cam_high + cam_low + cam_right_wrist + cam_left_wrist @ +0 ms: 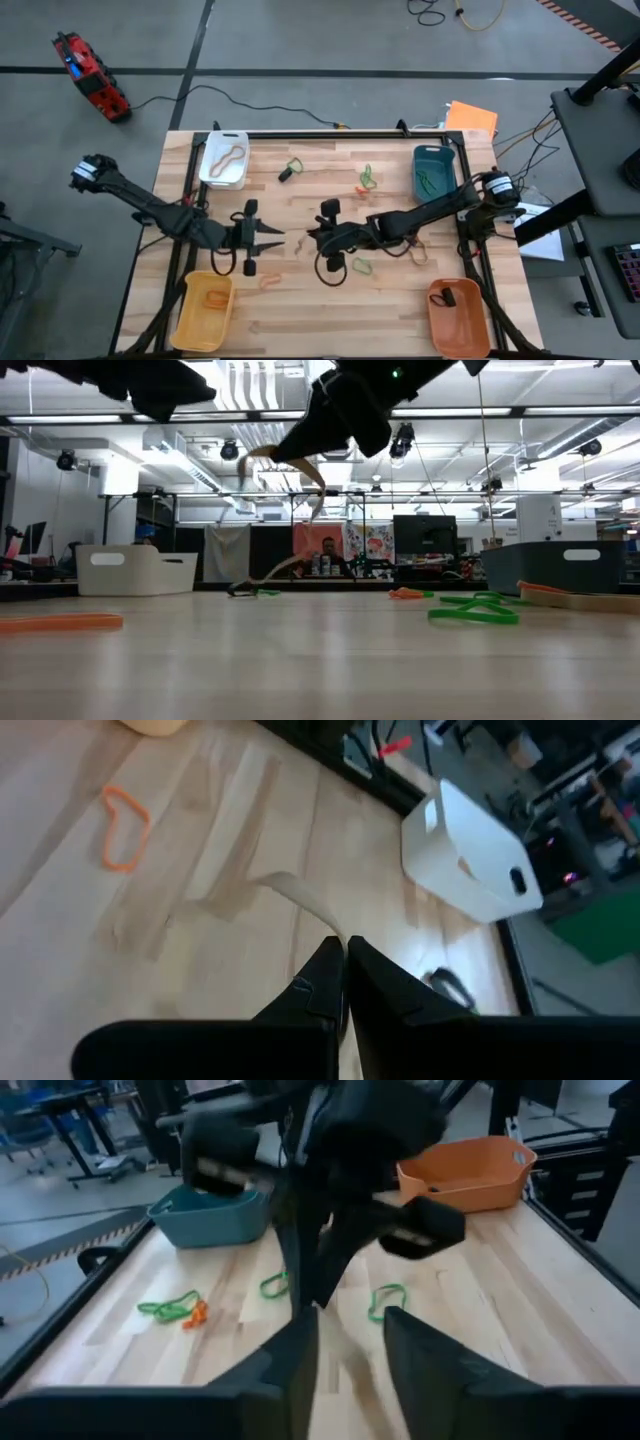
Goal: Sort rubber bands into baskets
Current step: Put the brown rubber band into the white bin
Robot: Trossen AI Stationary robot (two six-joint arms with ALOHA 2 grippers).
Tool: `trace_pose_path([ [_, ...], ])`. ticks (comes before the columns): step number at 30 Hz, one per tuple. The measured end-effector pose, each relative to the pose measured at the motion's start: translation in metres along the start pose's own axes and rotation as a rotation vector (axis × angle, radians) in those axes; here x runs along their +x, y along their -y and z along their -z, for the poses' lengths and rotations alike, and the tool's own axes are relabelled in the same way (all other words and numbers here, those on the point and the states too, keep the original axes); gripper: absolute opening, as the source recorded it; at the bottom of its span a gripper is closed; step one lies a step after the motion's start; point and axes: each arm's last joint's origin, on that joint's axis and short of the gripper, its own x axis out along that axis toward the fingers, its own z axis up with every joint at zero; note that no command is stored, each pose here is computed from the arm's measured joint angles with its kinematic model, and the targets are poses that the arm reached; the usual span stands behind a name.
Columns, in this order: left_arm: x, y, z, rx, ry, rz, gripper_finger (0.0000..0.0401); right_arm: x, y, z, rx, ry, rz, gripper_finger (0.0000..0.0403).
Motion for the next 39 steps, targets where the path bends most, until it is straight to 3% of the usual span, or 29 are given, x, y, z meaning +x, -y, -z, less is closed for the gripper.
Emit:
trace_pose_path([
  [5, 0.004, 0.002, 0.013, -0.043, 0.024, -0.003, 0.0164, -0.006, 0.000, -0.012, -0.080, 0.026, 0.031, 0.0008],
  [10, 0.011, 0.006, 0.019, -0.045, 0.021, -0.004, 0.0199, -0.009, 0.005, -0.022, -0.150, 0.045, 0.066, 0.0008],
  [24, 0.035, 0.014, 0.022, -0.010, -0.033, -0.027, 0.0205, -0.015, 0.017, -0.045, -0.233, 0.107, 0.107, 0.0008],
  [31, 0.041, 0.018, 0.021, 0.034, -0.010, 0.031, 0.0155, -0.015, 0.018, -0.046, -0.230, 0.114, 0.111, 0.0009],
  [37, 0.041, 0.016, 0.021, 0.048, -0.012, 0.020, 0.0025, -0.015, 0.018, -0.047, -0.201, 0.121, 0.113, 0.0009],
  [39, 0.039, 0.015, 0.018, 0.041, 0.000, 0.016, 0.0011, -0.015, 0.018, -0.047, -0.160, 0.128, 0.112, 0.0009],
])
